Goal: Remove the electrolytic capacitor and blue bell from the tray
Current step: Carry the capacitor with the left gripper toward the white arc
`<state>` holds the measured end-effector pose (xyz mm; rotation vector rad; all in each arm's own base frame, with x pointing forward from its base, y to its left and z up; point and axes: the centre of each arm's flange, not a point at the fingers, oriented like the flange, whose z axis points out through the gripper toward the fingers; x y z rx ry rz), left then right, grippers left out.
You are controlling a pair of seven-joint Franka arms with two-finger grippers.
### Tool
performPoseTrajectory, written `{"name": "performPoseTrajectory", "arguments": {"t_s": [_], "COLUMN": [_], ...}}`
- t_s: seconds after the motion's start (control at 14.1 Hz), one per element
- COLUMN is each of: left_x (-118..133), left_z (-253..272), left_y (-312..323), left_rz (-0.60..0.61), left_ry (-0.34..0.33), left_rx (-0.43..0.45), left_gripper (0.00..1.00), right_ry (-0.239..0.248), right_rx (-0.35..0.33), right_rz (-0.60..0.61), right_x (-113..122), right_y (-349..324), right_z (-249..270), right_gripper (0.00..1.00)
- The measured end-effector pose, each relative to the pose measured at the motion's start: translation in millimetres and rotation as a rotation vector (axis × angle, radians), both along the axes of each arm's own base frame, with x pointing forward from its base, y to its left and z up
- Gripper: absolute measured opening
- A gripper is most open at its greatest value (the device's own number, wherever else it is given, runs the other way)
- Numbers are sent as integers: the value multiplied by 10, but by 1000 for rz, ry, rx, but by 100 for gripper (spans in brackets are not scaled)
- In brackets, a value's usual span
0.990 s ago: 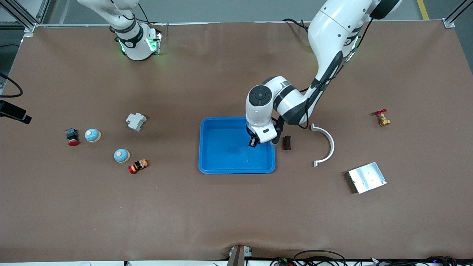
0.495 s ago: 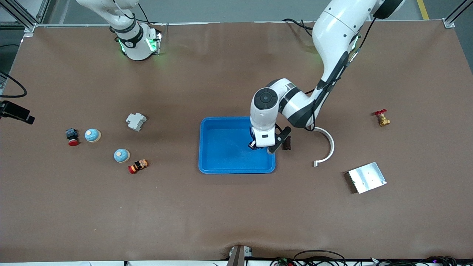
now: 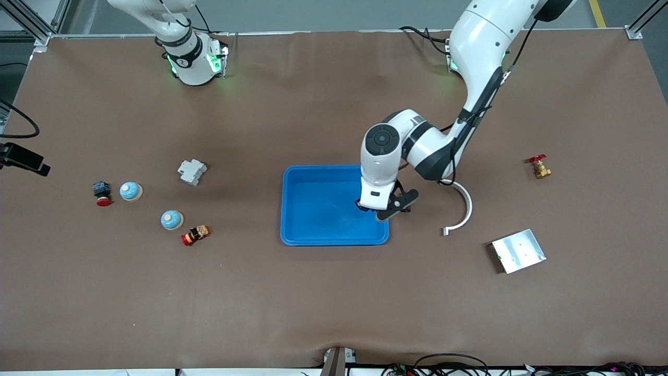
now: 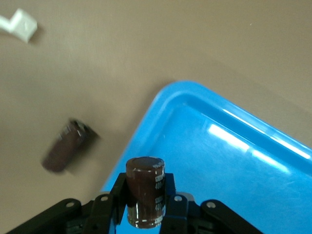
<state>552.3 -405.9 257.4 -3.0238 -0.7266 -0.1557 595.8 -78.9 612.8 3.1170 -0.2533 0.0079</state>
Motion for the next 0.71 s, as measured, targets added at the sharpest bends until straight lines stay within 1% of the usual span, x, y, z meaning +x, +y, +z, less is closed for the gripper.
{"name": "performPoseTrajectory", "arguments": {"t_s": [0.14,0.28,0.49,0.71], "left_x": [88,145,168,125], "left_z": [107,293,487,449], "left_y": [303,671,1239,1658], "left_rz": [-147,-256,-353,-409], "left_ry": [12,28,54,46], "left_rx": [14,-3,-54,-49], "left_gripper": [34,34,34,34], "right_ry": [0,0,0,0], "right_rx": [0,0,0,1], "right_rz": [1,7,14,15], "right_x": [1,6,11,11], "right_y": [7,43,85,92], "right_z": [0,0,0,0], "right_gripper": [100,100,100,100]}}
